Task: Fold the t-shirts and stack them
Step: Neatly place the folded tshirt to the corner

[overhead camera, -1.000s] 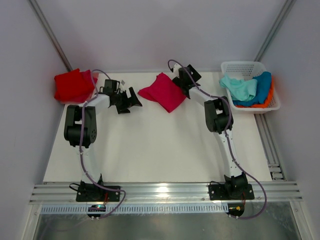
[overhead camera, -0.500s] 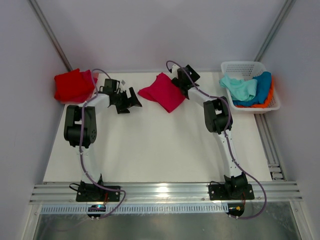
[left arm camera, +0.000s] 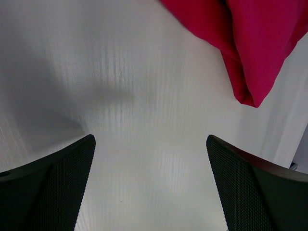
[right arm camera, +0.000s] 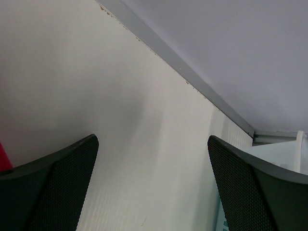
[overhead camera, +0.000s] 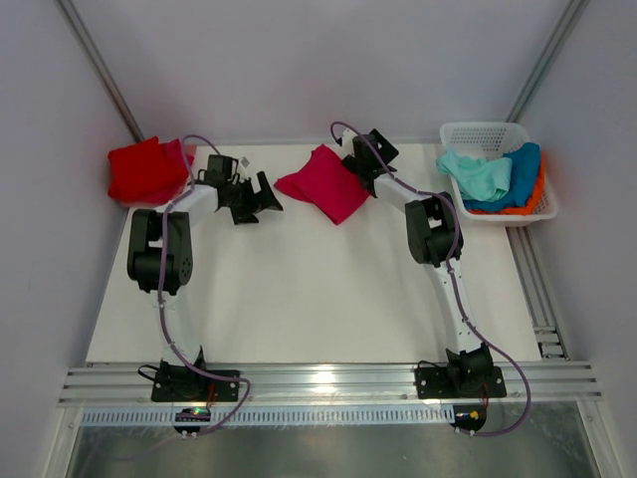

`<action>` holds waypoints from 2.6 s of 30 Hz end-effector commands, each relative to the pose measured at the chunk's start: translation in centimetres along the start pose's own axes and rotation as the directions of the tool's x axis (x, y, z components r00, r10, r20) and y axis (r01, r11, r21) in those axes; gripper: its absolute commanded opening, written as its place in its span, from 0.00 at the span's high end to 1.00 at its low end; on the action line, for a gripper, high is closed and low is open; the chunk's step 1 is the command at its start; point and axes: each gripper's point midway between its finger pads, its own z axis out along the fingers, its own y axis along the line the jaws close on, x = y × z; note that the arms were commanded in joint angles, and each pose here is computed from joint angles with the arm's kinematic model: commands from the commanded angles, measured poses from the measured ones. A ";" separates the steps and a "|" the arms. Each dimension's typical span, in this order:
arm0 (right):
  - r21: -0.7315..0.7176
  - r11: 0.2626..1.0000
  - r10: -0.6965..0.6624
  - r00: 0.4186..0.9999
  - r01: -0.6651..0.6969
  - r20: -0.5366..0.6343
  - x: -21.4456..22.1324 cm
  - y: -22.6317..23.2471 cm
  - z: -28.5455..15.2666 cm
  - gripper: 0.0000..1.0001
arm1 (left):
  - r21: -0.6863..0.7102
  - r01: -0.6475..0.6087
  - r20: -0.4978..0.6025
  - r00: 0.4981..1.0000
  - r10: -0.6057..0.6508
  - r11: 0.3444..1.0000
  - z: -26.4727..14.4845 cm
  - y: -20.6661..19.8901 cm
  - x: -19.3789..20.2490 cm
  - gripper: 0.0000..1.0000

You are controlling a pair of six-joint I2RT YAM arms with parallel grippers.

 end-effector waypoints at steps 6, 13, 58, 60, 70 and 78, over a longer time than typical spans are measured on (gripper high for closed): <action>-0.104 0.994 -0.026 0.997 0.018 -0.078 1.5 1.5 -1.9 0.01 | 0.051 -0.019 0.012 1.000 0.018 0.999 -0.1 -1.6 -1.3 0.01; -0.160 0.986 -0.052 0.995 0.039 -0.080 1.2 3.0 -3.2 0.01 | 0.064 -0.023 0.021 1.000 0.022 0.998 -0.2 -2.0 -1.9 0.01; -0.045 0.998 -0.042 0.999 0.043 0.028 -6.6 0.1 -11.7 0.01 | 0.127 0.029 0.081 0.996 -0.039 0.992 3.1 -1.0 -6.3 0.01; 0.018 0.999 -0.051 0.999 0.050 0.019 -6.7 -2.0 -12.3 0.01 | 0.132 0.029 0.081 0.996 -0.040 0.991 3.5 -0.9 -6.3 0.01; 0.144 0.982 -0.113 0.993 0.118 -0.042 -3.9 -4.2 -9.5 0.01 | 0.170 0.045 0.063 0.996 -0.056 0.984 5.7 -1.3 -6.3 0.01; 0.120 0.977 -0.168 0.981 0.178 -0.094 -1.4 -2.2 -7.1 0.01 | 0.164 0.026 0.036 0.999 -0.033 0.986 7.6 -1.7 -5.1 0.01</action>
